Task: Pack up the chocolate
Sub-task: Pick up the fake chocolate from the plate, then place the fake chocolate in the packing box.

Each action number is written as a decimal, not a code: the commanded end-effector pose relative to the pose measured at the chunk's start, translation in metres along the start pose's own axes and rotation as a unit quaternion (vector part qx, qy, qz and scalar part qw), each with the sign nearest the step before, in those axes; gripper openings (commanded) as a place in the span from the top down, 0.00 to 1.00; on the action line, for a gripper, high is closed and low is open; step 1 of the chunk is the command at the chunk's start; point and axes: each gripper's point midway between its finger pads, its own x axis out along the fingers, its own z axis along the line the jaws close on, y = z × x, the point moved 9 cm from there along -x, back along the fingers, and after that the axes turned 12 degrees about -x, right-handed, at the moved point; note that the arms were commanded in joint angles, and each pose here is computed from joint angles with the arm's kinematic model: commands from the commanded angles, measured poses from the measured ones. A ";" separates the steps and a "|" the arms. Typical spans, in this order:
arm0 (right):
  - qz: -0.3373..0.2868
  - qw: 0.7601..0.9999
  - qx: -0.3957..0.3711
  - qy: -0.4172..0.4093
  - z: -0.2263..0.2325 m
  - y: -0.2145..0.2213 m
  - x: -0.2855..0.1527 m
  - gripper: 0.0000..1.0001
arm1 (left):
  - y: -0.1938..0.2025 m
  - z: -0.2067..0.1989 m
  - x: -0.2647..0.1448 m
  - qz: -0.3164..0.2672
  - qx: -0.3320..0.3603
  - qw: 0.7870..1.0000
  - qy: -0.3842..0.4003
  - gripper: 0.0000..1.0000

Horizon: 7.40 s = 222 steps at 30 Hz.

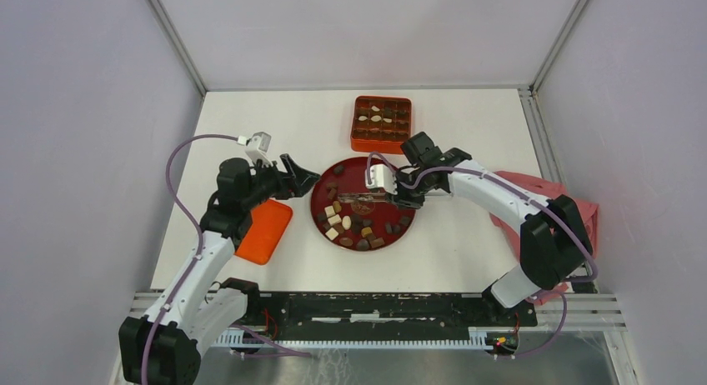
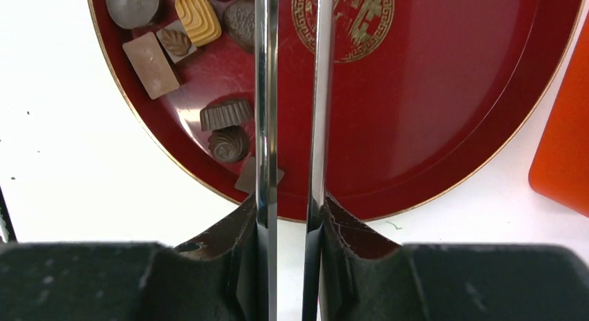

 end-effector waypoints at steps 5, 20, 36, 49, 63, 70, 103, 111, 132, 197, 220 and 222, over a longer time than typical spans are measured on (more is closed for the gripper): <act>0.081 0.995 -0.051 -0.006 0.029 0.015 -0.011 0.67 | -0.007 -0.008 -0.003 -0.023 -0.008 1.000 0.016 0.13; 0.139 0.986 -0.084 -0.022 0.050 0.034 -0.022 0.66 | 0.004 0.000 -0.004 -0.017 -0.023 1.000 0.012 0.15; 0.134 0.986 -0.084 -0.053 0.047 0.033 -0.014 0.61 | 0.002 -0.002 -0.009 -0.034 -0.010 0.999 0.006 0.14; 0.138 0.985 -0.088 -0.058 0.038 0.027 -0.005 0.60 | 0.003 -0.002 -0.010 -0.033 -0.010 0.999 0.010 0.14; 0.140 0.982 -0.111 -0.066 0.027 0.013 0.000 0.58 | 0.005 -0.001 -0.010 -0.032 -0.015 0.999 0.013 0.14; 0.149 0.978 -0.121 -0.080 0.028 0.012 0.001 0.57 | 0.005 -0.001 -0.011 -0.035 -0.012 0.999 0.012 0.14; 0.095 0.993 -0.060 -0.044 0.014 0.010 -0.014 1.00 | 0.001 -0.006 -0.014 -0.041 -0.005 0.999 0.014 0.14; 0.003 1.000 0.007 -0.005 -0.014 0.016 -0.041 1.00 | -0.006 -0.010 -0.012 -0.044 0.005 0.999 0.015 0.14; 0.013 0.954 0.205 0.218 -0.176 0.039 -0.060 1.00 | -0.056 -0.006 -0.014 -0.038 0.184 0.974 -0.125 0.02; 0.088 0.953 0.228 0.178 -0.185 0.053 0.014 0.59 | -0.040 0.017 -0.008 -0.015 0.186 0.970 -0.157 0.04; -0.033 0.970 0.158 0.180 -0.136 0.007 -0.064 0.62 | -0.041 0.017 -0.012 -0.033 0.191 0.967 -0.163 0.05; -0.046 0.974 0.140 0.169 -0.114 0.006 -0.071 0.63 | -0.042 0.017 -0.012 -0.034 0.191 0.967 -0.164 0.04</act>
